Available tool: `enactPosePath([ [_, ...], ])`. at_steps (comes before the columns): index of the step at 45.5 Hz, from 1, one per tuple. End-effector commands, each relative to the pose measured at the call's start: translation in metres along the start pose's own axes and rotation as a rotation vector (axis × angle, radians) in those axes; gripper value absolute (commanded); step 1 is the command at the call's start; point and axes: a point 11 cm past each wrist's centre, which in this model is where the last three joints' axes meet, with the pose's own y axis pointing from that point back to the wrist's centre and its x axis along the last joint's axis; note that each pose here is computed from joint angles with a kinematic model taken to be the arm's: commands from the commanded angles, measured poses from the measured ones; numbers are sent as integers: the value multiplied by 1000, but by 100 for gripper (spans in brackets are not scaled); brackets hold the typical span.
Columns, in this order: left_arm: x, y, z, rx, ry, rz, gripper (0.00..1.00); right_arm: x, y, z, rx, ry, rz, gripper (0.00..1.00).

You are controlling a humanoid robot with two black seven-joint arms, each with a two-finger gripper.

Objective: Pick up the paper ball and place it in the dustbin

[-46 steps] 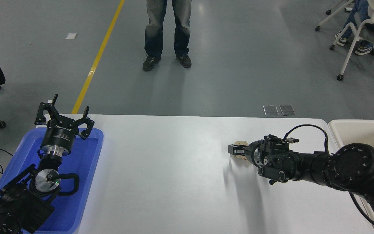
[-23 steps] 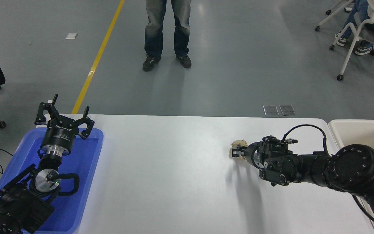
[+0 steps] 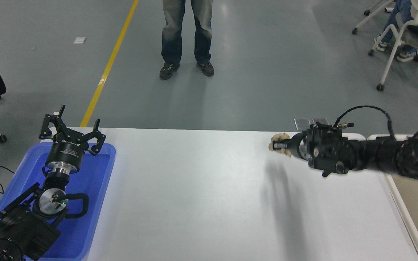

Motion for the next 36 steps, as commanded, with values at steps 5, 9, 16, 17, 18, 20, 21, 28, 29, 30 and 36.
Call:
enactPosePath([
  [5,0,0,0,0,0,1,100,81,76,35,-19,-32,-5,0],
  [9,0,0,0,0,0,1,100,102,96,39,-16,-39,8,0],
  [16,0,0,0,0,0,1,100,132,125,45,-17,-45,23,0],
  [17,0,0,0,0,0,1,100,135,128,45,-18,-46,26,0],
  [18,0,0,0,0,0,1,100,138,130,46,-18,-48,28,0],
  [20,0,0,0,1,-1,1,100,142,135,47,-18,-49,34,0],
  [21,0,0,0,0,0,1,100,144,137,47,-18,-50,36,0],
  [28,0,0,0,1,-1,1,100,152,147,53,-21,-60,44,0],
  [29,0,0,0,0,0,1,100,152,147,54,-23,-60,43,0],
  [30,0,0,0,1,-1,1,100,152,147,54,-24,-59,40,0],
  [36,0,0,0,1,-1,1,100,151,148,56,-32,-56,36,0],
])
